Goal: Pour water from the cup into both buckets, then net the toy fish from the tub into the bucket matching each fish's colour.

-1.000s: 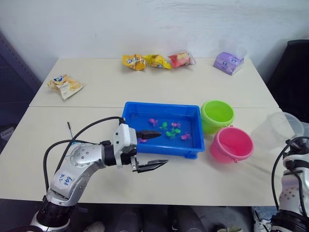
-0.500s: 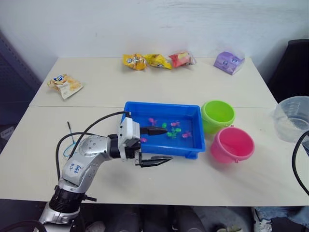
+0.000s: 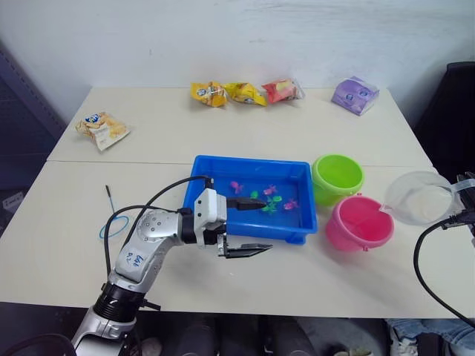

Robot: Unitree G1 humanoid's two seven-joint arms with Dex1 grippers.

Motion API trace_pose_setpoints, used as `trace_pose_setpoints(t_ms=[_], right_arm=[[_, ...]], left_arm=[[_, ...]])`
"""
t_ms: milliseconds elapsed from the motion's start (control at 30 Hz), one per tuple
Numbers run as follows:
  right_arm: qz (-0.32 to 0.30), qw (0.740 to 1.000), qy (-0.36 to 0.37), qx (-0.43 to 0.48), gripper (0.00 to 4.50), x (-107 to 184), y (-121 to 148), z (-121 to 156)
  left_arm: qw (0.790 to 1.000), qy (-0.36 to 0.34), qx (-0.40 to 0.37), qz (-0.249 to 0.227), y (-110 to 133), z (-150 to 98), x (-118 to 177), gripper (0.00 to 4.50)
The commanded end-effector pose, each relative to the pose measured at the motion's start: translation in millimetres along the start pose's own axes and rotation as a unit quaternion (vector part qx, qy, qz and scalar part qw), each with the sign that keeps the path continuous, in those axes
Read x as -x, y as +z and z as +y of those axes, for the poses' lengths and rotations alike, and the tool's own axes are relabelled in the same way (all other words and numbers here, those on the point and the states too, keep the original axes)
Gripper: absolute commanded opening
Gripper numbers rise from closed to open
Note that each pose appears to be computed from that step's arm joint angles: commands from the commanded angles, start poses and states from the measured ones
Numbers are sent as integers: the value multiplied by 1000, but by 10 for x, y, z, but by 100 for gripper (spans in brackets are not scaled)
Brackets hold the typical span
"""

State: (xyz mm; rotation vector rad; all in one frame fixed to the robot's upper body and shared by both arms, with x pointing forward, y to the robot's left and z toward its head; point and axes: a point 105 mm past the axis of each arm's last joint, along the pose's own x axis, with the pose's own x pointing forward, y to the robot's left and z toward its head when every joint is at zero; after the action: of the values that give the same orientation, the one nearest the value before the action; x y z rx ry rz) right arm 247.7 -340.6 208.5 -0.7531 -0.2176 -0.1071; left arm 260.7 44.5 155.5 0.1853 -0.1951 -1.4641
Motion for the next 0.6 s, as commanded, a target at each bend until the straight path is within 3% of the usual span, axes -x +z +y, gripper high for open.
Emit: trace_pose_setpoints(t_ms=[33,600], right_arm=[[-34,998,1,52,5,-8,143,-34],[-66,987,23,143,5,-15,206,45]], left_arm=[[1000,9,-8,-6,18,3,11,450],[1000,25,-6,-8,14,57,2,450]])
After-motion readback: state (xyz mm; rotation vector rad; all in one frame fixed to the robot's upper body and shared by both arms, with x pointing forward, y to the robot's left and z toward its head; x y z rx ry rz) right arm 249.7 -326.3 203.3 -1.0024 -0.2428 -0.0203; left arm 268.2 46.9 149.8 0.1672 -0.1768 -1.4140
